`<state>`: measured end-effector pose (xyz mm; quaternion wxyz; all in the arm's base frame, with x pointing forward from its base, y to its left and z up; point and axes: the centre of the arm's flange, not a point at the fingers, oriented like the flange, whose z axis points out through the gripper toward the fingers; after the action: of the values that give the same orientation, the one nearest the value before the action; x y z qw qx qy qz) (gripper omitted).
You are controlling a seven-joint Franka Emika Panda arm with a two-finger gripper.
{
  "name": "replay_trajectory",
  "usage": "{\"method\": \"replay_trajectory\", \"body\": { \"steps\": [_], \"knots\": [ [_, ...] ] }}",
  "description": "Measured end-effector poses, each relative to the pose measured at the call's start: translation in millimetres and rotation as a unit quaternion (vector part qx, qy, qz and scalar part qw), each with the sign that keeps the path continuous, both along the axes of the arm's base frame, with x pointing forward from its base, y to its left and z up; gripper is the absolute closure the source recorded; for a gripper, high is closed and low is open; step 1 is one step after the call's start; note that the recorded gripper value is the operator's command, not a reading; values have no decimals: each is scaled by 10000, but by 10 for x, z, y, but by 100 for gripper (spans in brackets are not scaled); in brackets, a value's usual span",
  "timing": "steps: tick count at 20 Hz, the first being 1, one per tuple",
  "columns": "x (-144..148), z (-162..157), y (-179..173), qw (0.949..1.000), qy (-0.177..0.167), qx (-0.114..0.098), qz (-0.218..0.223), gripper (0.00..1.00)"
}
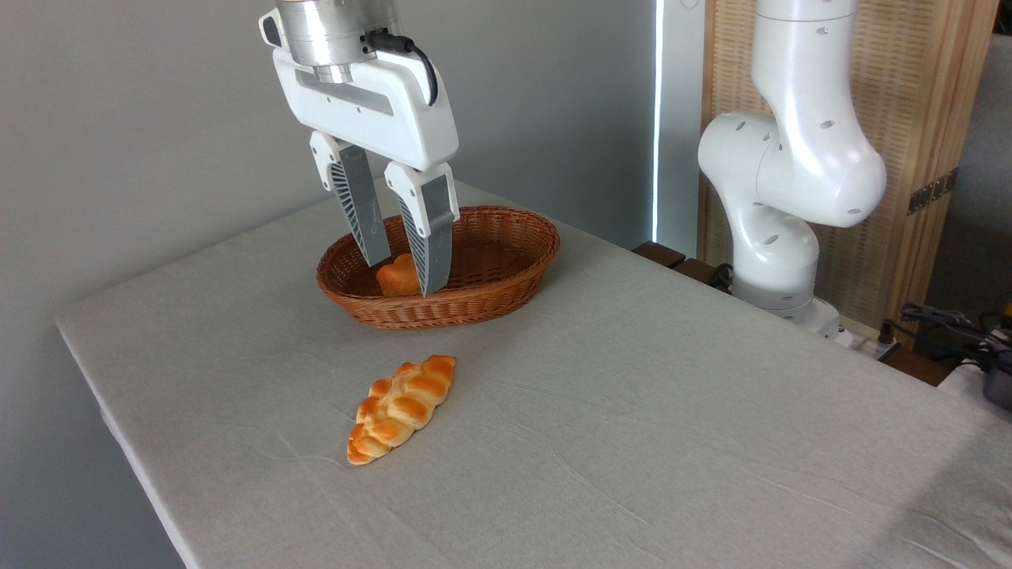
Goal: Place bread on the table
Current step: 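Lower the open gripper into the wicker basket over the round bun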
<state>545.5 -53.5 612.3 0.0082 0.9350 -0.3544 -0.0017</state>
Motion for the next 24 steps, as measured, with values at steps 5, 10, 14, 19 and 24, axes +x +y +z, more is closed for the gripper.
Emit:
{"method": "replay_trajectory", "body": {
  "steps": [5,10,14,19,24],
  "knots": [
    [-23,-64,-14,10000,72,7,-14,0],
    [-48,-50,-16,10000,63,5,-18,0],
    [-56,-33,-18,10000,44,3,-21,0],
    [-109,33,-249,9996,-156,-28,-228,0],
    [-455,-94,-944,9953,-480,-336,-775,0]
  ]
}}
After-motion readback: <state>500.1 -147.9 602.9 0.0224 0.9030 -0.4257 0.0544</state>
